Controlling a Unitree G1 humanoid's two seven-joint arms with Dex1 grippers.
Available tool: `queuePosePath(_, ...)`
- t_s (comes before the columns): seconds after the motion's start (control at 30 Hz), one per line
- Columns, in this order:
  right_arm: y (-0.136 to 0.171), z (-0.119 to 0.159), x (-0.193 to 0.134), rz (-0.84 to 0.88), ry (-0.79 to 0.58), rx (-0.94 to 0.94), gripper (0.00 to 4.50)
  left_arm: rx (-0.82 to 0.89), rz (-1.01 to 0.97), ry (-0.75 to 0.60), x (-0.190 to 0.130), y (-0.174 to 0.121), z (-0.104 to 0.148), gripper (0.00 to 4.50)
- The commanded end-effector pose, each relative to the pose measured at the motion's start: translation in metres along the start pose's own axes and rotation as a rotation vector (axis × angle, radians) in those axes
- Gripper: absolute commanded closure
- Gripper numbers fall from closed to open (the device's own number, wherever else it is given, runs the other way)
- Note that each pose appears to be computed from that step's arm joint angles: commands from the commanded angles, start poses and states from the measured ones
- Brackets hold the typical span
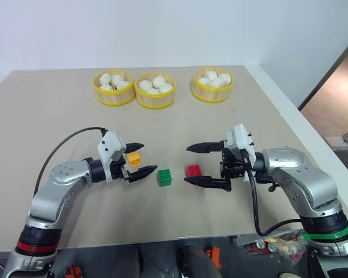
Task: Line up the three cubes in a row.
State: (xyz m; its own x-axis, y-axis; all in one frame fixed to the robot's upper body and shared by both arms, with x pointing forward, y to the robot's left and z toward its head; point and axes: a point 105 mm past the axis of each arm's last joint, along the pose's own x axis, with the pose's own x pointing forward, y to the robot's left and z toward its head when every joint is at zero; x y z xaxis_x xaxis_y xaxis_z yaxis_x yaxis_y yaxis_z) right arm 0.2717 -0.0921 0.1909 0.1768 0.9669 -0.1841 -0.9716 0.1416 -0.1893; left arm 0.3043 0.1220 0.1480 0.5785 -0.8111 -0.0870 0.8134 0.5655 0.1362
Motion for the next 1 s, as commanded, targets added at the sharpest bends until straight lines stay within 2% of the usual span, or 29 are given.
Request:
queuePosePath(0.03,0.001,0.008,-0.002,0.001,-0.006,-0.038,0.0,0.037,0.179,-0.027,-0.012,0.025,0.002,0.05)
queuePosePath(0.13,0.002,0.007,-0.002,0.002,-0.001,-0.033,0.0,0.04,0.228,0.002,-0.019,0.03,-0.009,0.05)
queuePosePath(0.3,0.002,0.006,-0.003,0.006,0.004,-0.032,0.0,0.022,0.196,-0.014,-0.018,0.021,-0.012,0.05)
queuePosePath(0.47,0.002,0.005,-0.004,0.007,0.01,-0.028,0.0,0.052,0.234,0.019,-0.023,0.025,-0.021,0.05)
queuePosePath(0.7,0.003,0.004,-0.004,0.011,0.018,-0.025,0.0,0.066,0.071,0.003,-0.016,0.001,-0.017,0.05)
queuePosePath(1.0,0.007,0.004,-0.004,0.021,0.023,-0.023,0.0,0.033,-0.06,0.064,-0.015,-0.001,-0.026,0.05)
